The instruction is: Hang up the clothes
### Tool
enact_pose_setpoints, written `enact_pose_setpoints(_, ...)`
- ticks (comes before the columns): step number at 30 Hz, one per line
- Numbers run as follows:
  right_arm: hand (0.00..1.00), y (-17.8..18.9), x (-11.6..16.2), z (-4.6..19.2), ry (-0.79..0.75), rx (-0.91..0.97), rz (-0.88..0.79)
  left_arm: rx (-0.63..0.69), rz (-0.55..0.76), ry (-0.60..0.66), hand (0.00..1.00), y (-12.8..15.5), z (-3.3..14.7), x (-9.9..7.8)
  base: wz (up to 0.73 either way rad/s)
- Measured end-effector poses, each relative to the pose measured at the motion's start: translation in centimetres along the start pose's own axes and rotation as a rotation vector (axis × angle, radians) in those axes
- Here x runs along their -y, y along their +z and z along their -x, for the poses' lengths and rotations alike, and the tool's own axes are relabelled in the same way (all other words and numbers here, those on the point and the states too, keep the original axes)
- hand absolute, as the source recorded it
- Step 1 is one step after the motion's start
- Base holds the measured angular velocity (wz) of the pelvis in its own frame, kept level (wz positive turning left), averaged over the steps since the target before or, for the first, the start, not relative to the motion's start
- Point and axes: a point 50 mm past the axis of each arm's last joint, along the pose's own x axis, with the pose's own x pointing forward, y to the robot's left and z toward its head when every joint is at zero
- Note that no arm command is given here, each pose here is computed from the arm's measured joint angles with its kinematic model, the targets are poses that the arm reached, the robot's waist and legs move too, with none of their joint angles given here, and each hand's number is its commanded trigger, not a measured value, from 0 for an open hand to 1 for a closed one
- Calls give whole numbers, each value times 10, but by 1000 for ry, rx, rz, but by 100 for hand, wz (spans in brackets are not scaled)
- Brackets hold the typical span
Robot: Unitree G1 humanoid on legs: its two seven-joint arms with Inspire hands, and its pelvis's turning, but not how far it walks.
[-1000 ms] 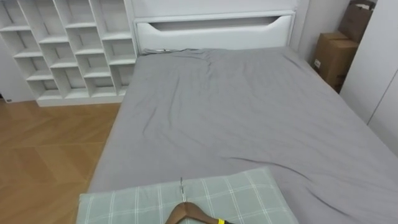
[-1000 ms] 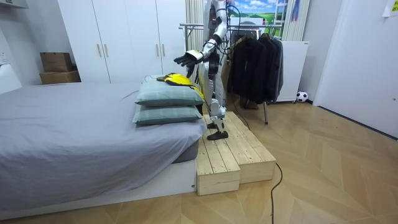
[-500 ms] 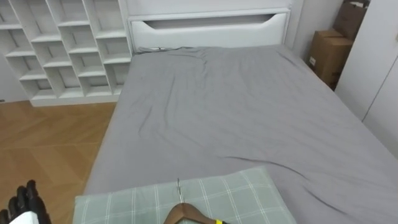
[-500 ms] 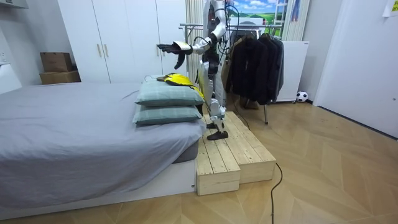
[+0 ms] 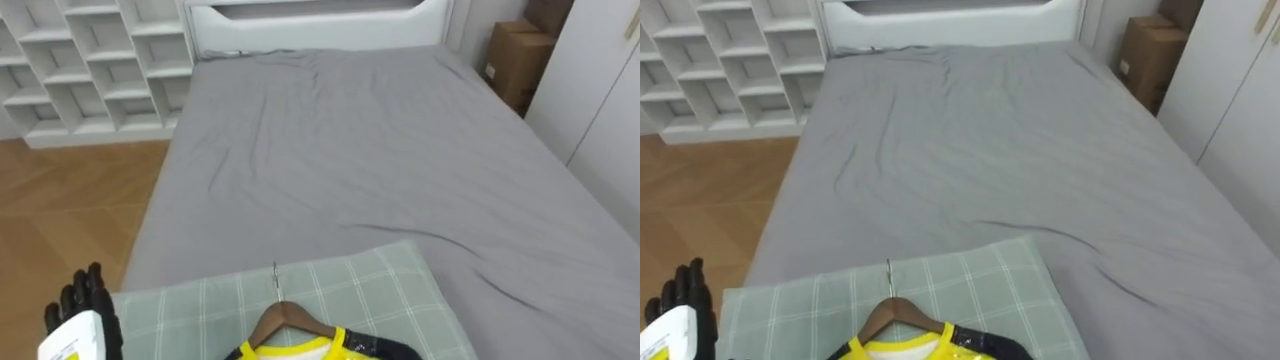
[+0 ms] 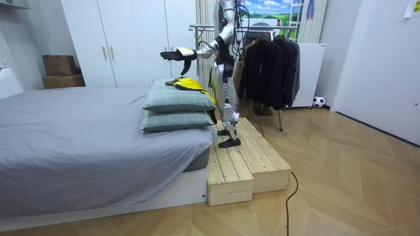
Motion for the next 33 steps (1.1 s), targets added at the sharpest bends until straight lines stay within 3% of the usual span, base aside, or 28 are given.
enact_pose_setpoints(6,0,9,-10,-3,12,-12,-29,47,5,-41,0,22,-13,11,0)
enact_pose_setpoints(13,0,18,-17,-4,17,-2,-26,91,25,-75,0,35,-9,19,0)
enact_pose_setpoints(18,0,34,-26,-5,38,24,29,146,42,-85,0,54,-18,21,5)
enact_pose_setpoints(33,0,36,-42,-6,113,23,23,150,60,-165,0,64,-11,33,3)
